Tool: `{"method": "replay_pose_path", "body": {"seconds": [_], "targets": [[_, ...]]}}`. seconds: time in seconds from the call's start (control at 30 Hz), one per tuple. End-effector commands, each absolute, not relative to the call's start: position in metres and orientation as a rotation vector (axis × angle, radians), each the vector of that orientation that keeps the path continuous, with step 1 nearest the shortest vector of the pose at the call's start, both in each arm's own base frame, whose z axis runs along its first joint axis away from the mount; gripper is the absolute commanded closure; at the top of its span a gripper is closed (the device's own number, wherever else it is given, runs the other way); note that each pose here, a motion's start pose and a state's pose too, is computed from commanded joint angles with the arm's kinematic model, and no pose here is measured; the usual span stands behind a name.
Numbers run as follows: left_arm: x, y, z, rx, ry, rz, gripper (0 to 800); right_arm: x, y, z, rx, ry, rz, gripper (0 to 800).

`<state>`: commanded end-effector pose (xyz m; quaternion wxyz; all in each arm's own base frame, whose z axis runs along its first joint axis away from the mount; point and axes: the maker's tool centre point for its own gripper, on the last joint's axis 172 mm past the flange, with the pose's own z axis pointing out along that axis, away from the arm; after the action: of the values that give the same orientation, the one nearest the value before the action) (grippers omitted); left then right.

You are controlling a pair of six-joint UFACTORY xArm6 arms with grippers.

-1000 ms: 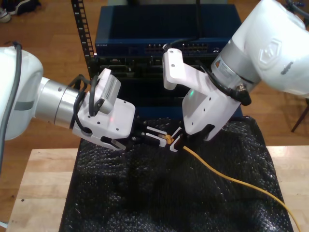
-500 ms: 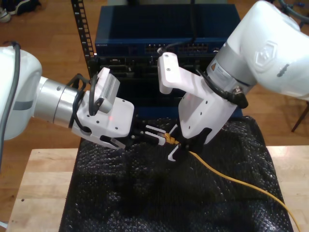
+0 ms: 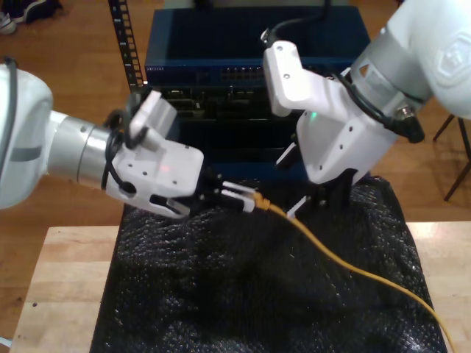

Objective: Grab the cable and plug it in

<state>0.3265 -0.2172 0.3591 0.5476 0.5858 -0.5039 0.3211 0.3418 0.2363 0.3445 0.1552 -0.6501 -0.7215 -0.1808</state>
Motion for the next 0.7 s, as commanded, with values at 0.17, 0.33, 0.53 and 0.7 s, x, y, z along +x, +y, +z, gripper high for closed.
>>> {"method": "replay_pose_path", "body": {"seconds": [0.17,0.33,0.53,0.7], "targets": [[0.322,-0.214,0.366,1.382,-1.117,0.716,797,0.331,0.231,0.359,-1.838,-2.112,-0.587,36],[0.318,-0.206,0.364,1.369,-1.011,0.634,797,0.323,0.228,0.382,-1.773,-2.195,-0.684,36],[0.319,-0.202,0.36,1.37,-0.959,0.599,797,0.314,0.226,0.4,-1.727,-2.25,-0.782,32],[0.322,-0.204,0.368,1.342,-0.915,0.6,798,0.312,0.227,0.407,-1.702,-2.275,-0.872,32]]}}
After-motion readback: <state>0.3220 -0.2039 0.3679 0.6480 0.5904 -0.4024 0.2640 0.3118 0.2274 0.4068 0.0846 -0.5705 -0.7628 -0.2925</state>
